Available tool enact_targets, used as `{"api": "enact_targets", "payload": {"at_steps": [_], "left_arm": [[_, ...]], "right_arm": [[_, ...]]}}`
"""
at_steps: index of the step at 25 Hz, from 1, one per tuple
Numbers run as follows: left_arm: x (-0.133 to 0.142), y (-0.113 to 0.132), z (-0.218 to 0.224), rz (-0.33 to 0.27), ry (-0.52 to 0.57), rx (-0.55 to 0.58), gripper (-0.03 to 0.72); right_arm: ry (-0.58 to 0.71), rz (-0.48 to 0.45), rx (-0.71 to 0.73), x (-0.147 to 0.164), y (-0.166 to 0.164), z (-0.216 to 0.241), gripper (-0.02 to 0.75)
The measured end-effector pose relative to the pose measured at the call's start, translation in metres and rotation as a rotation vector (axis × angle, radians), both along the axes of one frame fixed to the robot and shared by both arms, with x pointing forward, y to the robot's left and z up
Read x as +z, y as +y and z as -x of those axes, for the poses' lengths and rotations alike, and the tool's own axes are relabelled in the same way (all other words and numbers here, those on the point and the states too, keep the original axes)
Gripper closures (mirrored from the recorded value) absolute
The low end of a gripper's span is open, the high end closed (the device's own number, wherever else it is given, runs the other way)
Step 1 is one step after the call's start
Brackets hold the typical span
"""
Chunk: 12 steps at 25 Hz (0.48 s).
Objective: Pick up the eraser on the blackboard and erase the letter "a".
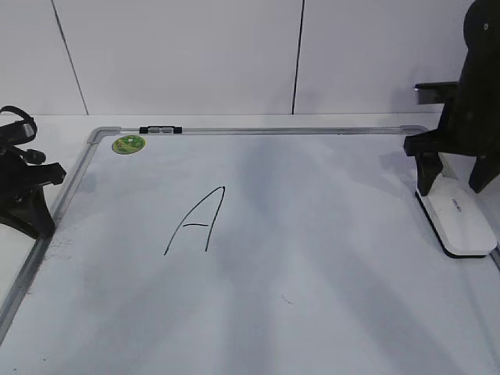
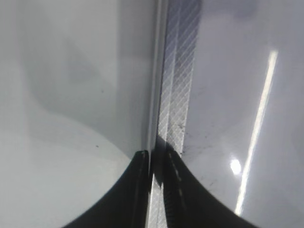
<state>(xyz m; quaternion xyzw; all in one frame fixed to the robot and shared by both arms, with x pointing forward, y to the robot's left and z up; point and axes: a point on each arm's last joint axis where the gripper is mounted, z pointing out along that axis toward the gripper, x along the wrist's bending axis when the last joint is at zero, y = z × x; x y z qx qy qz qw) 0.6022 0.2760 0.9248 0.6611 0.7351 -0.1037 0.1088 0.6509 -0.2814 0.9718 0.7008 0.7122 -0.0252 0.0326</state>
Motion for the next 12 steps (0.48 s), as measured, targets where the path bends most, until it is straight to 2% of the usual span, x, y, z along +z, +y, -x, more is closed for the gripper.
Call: {"api": "enact_targets", "payload": {"at_steps": [5, 12], "left_arm": [[0.0, 0.0, 0.0, 0.002, -0.004, 0.003, 0.598], [0.0, 0.0, 0.001, 0.005, 0.007, 0.0, 0.437]], "right_arm": [[-0.095, 0.0, 0.004, 0.026, 0.0, -0.011, 0.12], [-0.161, -0.01, 0.001, 0.052, 0.0, -0.007, 0.12]]}}
